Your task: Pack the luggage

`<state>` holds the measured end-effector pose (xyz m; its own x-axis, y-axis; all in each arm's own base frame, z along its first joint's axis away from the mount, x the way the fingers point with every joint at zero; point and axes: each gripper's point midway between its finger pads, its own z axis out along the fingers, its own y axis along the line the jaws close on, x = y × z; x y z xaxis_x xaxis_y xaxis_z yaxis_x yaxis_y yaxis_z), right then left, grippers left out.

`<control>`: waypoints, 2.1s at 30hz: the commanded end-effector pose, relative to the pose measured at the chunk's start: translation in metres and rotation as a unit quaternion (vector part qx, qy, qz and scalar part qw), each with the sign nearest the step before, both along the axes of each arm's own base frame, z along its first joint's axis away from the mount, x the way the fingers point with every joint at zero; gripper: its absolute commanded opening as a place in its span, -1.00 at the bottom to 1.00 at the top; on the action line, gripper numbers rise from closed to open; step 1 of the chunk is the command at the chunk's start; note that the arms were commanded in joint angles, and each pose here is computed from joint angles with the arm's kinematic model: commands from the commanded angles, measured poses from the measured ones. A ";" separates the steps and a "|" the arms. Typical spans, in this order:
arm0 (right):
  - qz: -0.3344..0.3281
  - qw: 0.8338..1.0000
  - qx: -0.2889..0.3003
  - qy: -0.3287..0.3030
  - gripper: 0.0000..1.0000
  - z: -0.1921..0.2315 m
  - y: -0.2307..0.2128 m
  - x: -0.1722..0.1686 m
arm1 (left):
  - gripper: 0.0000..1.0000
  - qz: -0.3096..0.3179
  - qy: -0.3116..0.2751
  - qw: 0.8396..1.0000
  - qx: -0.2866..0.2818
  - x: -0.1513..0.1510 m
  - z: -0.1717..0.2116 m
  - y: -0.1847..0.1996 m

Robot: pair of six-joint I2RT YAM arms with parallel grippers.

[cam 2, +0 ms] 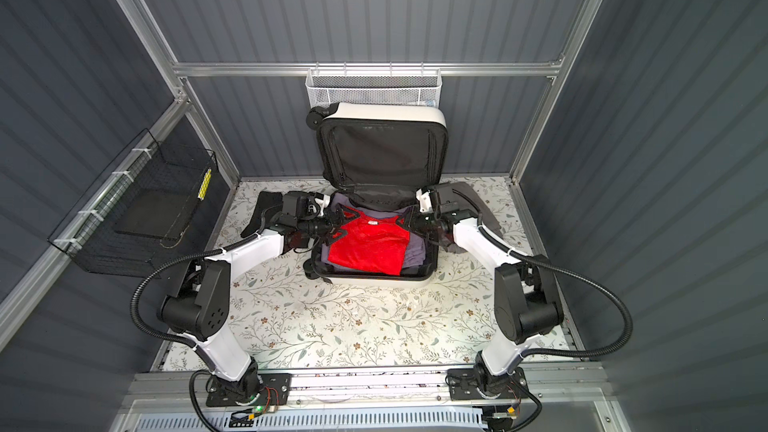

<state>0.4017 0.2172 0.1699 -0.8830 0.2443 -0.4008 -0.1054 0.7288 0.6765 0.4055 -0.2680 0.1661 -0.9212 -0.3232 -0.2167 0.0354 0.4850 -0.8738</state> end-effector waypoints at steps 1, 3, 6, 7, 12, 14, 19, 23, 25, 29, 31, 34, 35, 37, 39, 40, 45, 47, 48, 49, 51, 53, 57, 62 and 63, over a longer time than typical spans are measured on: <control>0.031 0.999 0.014 0.009 -0.07 0.001 0.023 -0.016 | 1.00 -0.014 -0.051 0.999 0.000 0.003 0.036 -0.005; 0.037 0.999 0.018 0.014 -0.07 -0.005 0.034 -0.020 | 1.00 -0.015 -0.057 0.998 0.009 0.006 0.037 -0.005; 0.037 0.999 0.021 0.031 -0.07 -0.024 0.042 -0.020 | 1.00 -0.019 -0.070 0.997 0.019 0.009 0.045 -0.005; 0.035 0.999 0.022 0.036 -0.07 -0.030 0.042 -0.019 | 1.00 -0.019 -0.076 0.997 0.026 0.010 0.048 -0.004; 0.026 0.998 0.005 0.052 -0.07 -0.057 0.036 -0.006 | 1.00 -0.014 -0.108 0.992 0.062 0.013 0.072 0.009; 0.022 0.998 0.007 0.055 -0.07 -0.062 0.032 0.000 | 1.00 0.001 -0.117 0.991 0.070 0.014 0.080 0.021; 0.021 0.998 0.020 0.049 -0.06 -0.054 0.028 0.010 | 1.00 0.047 -0.122 0.987 0.094 0.010 0.091 0.058; 0.035 0.999 0.037 0.019 -0.04 -0.022 0.030 0.011 | 1.00 0.101 -0.106 0.980 0.131 0.001 0.083 0.098; 0.040 0.998 0.044 0.000 -0.01 -0.002 0.031 0.009 | 1.00 0.135 -0.092 0.975 0.149 -0.005 0.075 0.120; 0.040 0.997 0.058 -0.034 0.11 0.030 0.028 0.002 | 1.00 0.189 -0.060 0.964 0.178 -0.015 0.051 0.151; 0.041 0.996 0.062 -0.051 0.27 0.043 0.027 -0.002 | 1.00 0.196 -0.037 0.962 0.189 -0.020 0.034 0.157; 0.039 0.994 0.064 -0.076 0.56 0.062 0.023 -0.008 | 1.00 0.216 -0.006 0.958 0.187 -0.024 0.011 0.168; 0.035 0.994 0.066 -0.084 0.70 0.069 0.021 -0.010 | 1.00 0.227 0.006 0.956 0.183 -0.024 0.003 0.175; 0.030 0.993 0.072 -0.092 0.98 0.079 0.019 -0.012 | 1.00 0.246 0.023 0.955 0.164 -0.022 -0.008 0.184; 0.021 0.992 0.084 -0.093 0.98 0.086 0.018 -0.014 | 1.00 0.259 0.042 0.954 0.147 -0.018 -0.020 0.191; 0.009 0.991 0.094 -0.092 0.98 0.089 0.016 -0.014 | 1.00 0.262 0.050 0.953 0.141 -0.016 -0.025 0.192; -0.004 0.987 0.146 -0.072 0.98 0.093 0.019 -0.020 | 0.93 0.298 0.086 0.942 0.128 -0.010 -0.050 0.200; 0.001 0.983 0.170 -0.071 0.97 0.095 0.022 -0.024 | 0.84 0.317 0.099 0.935 0.123 -0.008 -0.061 0.205; 0.004 0.981 0.178 -0.070 0.94 0.096 0.023 -0.026 | 0.80 0.327 0.104 0.931 0.124 -0.007 -0.064 0.208; 0.009 0.980 0.187 -0.069 0.90 0.096 0.025 -0.029 | 0.75 0.335 0.107 0.928 0.122 -0.005 -0.067 0.210; 0.016 0.977 0.203 -0.069 0.85 0.097 0.027 -0.033 | 0.63 0.354 0.117 0.920 0.121 -0.003 -0.075 0.214; 0.021 0.975 0.213 -0.063 0.78 0.094 0.028 -0.038 | 0.52 0.376 0.128 0.910 0.118 -0.002 -0.083 0.219; 0.028 0.975 0.214 -0.052 0.70 0.086 0.031 -0.046 | 0.38 0.405 0.137 0.896 0.118 -0.001 -0.097 0.228; 0.039 0.975 0.210 -0.055 0.66 0.085 0.039 -0.054 | 0.36 0.434 0.139 0.882 0.121 0.000 -0.108 0.238; 0.041 0.975 0.209 -0.056 0.66 0.085 0.041 -0.056 | 0.37 0.437 0.137 0.881 0.120 0.002 -0.109 0.239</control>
